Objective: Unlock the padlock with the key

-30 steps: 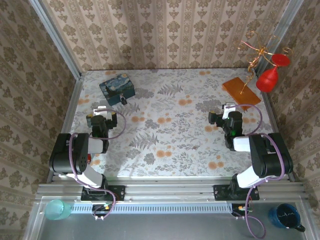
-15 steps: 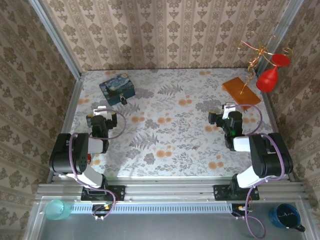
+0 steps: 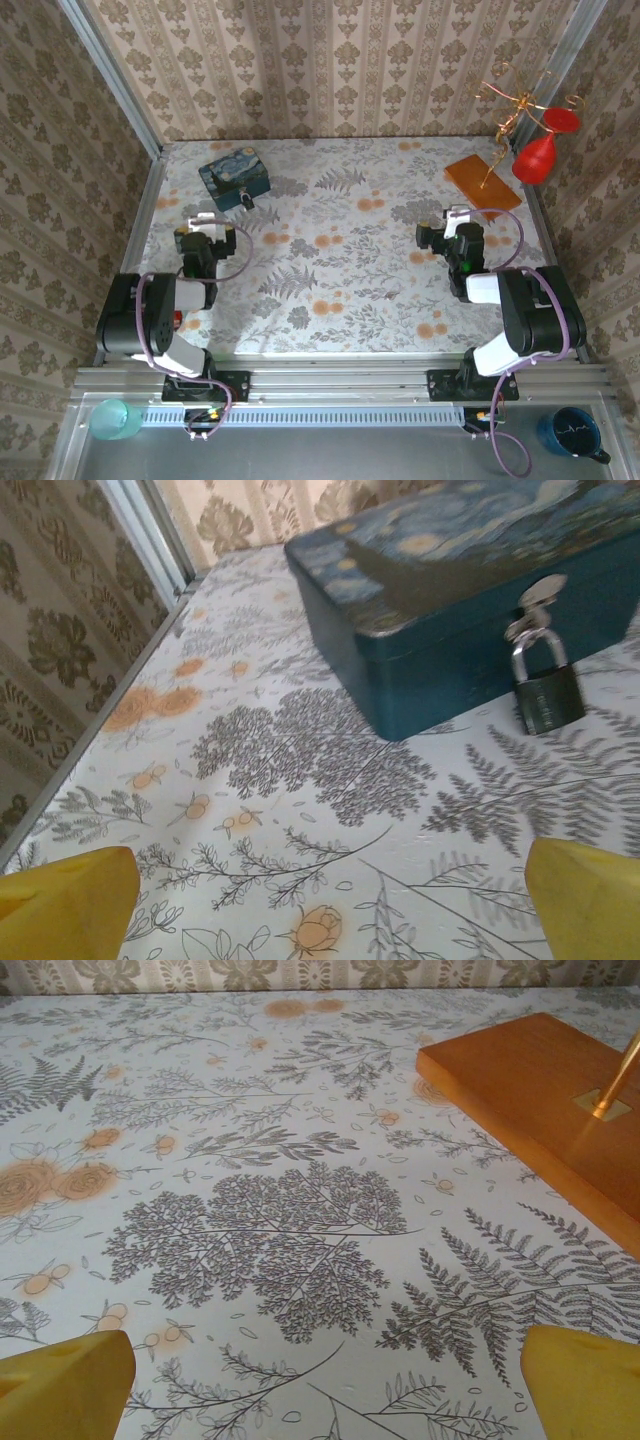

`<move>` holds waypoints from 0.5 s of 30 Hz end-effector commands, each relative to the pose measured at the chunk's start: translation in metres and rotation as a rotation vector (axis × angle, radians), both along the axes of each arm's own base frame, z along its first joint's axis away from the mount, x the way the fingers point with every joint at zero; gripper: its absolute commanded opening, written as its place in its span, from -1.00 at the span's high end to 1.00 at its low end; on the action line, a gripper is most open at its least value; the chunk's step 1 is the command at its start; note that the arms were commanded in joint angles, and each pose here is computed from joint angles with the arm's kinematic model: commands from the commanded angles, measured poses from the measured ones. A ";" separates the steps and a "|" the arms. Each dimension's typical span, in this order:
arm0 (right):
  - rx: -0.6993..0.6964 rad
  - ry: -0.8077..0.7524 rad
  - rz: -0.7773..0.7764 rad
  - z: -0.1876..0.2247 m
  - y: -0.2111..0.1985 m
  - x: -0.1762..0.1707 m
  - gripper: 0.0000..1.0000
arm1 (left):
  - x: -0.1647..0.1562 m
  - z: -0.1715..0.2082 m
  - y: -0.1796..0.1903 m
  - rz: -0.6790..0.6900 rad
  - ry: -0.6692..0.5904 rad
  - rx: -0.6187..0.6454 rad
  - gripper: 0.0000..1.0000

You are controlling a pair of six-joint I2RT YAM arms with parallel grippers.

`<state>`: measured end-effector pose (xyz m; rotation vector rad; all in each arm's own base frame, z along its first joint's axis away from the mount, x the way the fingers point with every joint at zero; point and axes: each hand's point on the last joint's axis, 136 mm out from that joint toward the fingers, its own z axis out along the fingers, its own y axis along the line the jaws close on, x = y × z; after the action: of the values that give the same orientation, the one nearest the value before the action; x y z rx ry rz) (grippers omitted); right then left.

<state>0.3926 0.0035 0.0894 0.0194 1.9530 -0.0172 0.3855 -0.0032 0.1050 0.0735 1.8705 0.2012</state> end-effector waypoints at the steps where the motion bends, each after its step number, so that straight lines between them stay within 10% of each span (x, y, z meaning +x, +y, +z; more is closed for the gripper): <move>1: -0.058 -0.095 0.049 0.027 0.014 -0.008 -1.00 | -0.010 0.035 -0.012 -0.006 -0.047 0.074 -1.00; 6: -0.118 -0.088 0.157 0.056 0.042 -0.022 -1.00 | -0.031 0.089 -0.035 -0.019 -0.119 0.086 -1.00; 15: 0.164 -0.189 0.267 0.165 0.080 -0.064 -1.00 | -0.073 0.144 -0.021 0.137 -0.057 -0.327 -1.00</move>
<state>0.3394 0.0775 0.2464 -0.1952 1.6756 0.1895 0.3311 -0.0451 0.2684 -0.0431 1.6904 0.0224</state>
